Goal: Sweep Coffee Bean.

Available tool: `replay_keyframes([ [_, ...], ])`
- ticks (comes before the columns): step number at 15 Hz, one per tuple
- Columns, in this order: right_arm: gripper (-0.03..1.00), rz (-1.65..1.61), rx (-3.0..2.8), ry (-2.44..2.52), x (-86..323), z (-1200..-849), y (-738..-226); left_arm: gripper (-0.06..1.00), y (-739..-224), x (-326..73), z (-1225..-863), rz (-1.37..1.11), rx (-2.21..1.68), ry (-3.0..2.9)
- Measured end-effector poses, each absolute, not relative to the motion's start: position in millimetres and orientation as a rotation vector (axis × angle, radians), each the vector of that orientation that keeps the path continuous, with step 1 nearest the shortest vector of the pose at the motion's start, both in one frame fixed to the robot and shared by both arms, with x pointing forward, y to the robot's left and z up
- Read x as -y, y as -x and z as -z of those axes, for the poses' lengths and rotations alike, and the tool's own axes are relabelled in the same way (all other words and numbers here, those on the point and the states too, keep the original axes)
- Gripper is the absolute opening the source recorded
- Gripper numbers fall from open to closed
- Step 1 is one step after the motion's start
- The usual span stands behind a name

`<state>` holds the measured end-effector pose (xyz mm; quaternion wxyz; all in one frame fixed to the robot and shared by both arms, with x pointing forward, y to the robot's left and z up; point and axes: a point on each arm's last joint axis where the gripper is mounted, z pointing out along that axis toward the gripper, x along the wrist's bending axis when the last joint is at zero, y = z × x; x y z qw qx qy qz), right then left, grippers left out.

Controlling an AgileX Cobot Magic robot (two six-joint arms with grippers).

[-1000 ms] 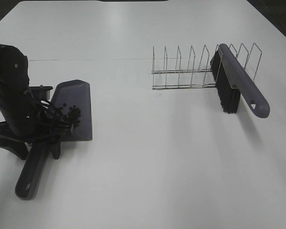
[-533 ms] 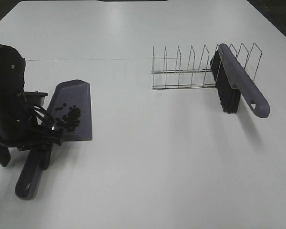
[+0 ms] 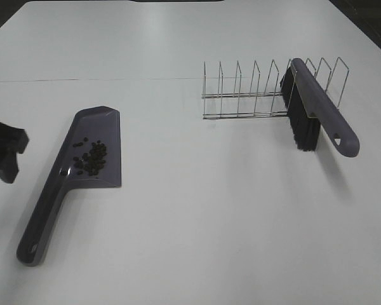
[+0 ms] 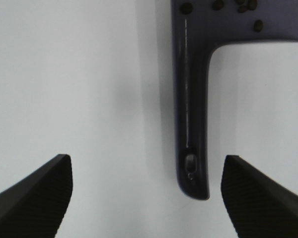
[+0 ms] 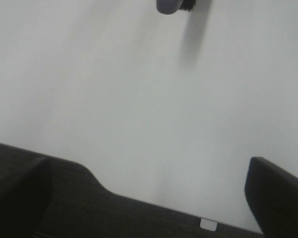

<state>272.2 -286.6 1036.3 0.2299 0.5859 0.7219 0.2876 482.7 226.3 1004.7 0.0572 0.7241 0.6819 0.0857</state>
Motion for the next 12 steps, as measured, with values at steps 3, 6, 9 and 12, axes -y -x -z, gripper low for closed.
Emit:
replay_keyframes([
  [3,0.94,-0.793,-1.996,-1.61,286.1,-1034.6,-272.1,0.75,-422.0,-248.9,-1033.8,-0.362,-2.017,-2.059],
  [6,0.94,-0.795,-2.003,-1.603,285.7,-1034.6,-272.1,0.75,-376.4,-265.0,-1054.3,-0.411,-1.97,-1.979],
  [9,0.94,-0.798,-2.008,-1.597,285.3,-1034.7,-272.0,0.75,-299.3,-290.5,-1076.9,-0.49,-1.844,-1.811],
  [12,0.94,-0.798,-2.009,-1.597,285.3,-1034.6,-272.0,0.75,-240.1,-309.3,-1085.6,-0.645,-1.559,-1.654],
])
